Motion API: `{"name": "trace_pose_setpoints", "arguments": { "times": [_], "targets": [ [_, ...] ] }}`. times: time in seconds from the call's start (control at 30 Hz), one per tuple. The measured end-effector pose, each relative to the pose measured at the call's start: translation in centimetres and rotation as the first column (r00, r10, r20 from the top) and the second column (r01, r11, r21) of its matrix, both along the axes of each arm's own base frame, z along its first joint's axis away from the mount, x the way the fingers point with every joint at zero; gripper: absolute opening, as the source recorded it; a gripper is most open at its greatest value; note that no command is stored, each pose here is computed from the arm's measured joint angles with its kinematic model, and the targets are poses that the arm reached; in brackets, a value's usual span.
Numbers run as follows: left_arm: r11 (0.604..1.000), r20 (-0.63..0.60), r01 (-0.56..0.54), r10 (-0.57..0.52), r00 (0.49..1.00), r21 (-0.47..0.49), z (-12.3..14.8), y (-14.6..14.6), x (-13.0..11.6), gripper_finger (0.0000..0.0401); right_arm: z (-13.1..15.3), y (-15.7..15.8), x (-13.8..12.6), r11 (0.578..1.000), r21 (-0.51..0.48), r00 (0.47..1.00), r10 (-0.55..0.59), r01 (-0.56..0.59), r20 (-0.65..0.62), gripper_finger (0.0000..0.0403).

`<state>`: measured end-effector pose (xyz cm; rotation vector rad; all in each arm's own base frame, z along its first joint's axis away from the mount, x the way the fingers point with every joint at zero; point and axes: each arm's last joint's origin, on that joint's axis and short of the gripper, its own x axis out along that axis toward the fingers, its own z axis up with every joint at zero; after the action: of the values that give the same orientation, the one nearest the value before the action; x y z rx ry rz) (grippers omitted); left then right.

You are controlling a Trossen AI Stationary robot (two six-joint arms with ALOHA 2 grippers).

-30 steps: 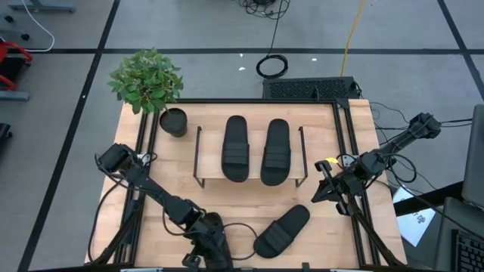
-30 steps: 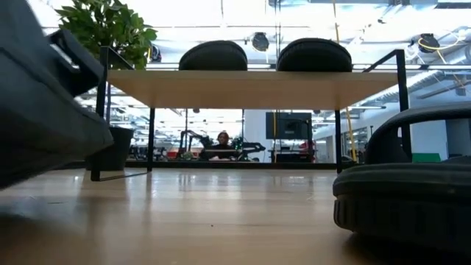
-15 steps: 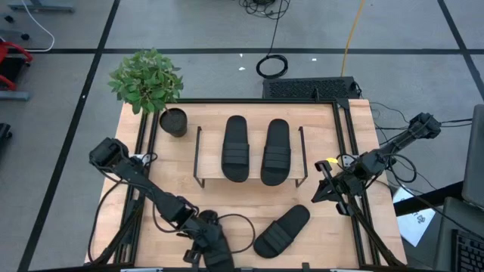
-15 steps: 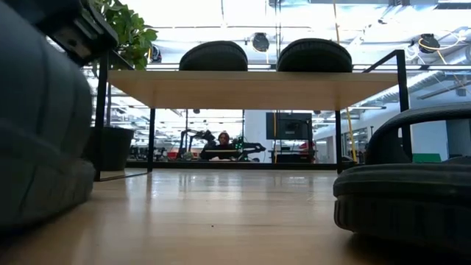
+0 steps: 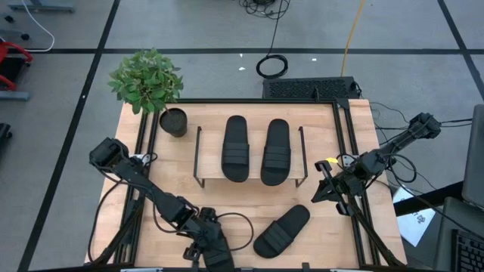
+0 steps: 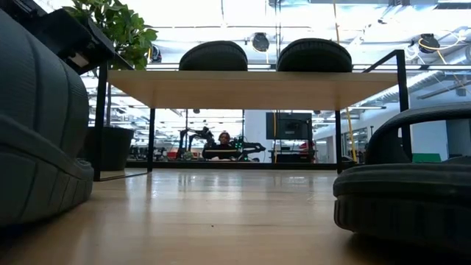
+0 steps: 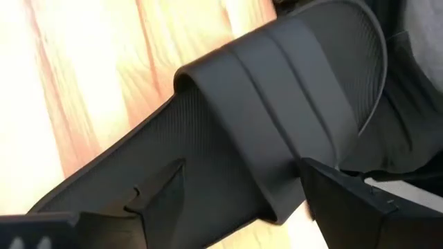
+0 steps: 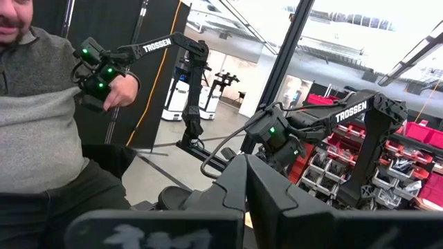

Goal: Pick and place slides into the shelf
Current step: Put the black slide under the shelf

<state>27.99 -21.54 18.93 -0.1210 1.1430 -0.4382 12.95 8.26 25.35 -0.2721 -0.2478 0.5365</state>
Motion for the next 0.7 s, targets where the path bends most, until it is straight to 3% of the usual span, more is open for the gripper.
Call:
{"name": "trace_pose_setpoints", "arguments": {
  "times": [0.23,0.37,0.47,0.7],
  "targets": [
    [0.997,-0.004,0.036,-0.036,0.999,0.071,0.9,0.6,-0.6,0.0280,0.0,0.0,0.0,1.000,-0.001,1.000,0.000,0.000,0.003,0.0000],
    [0.995,0.075,0.025,-0.033,0.997,0.098,3.6,1.0,-1.1,0.0280,0.0,0.0,0.0,1.000,0.001,1.000,0.000,0.000,0.001,0.0000],
    [0.992,0.154,-0.042,0.023,0.988,0.116,5.9,0.8,-1.4,0.0280,0.0,0.0,0.0,1.000,0.000,1.000,0.000,0.000,0.000,0.0000],
    [0.986,0.307,-0.078,0.029,0.951,0.147,8.7,-4.3,-2.9,0.0270,0.0,0.0,0.0,1.000,-0.016,1.000,-0.003,0.003,0.009,0.0000]
  ]
}}
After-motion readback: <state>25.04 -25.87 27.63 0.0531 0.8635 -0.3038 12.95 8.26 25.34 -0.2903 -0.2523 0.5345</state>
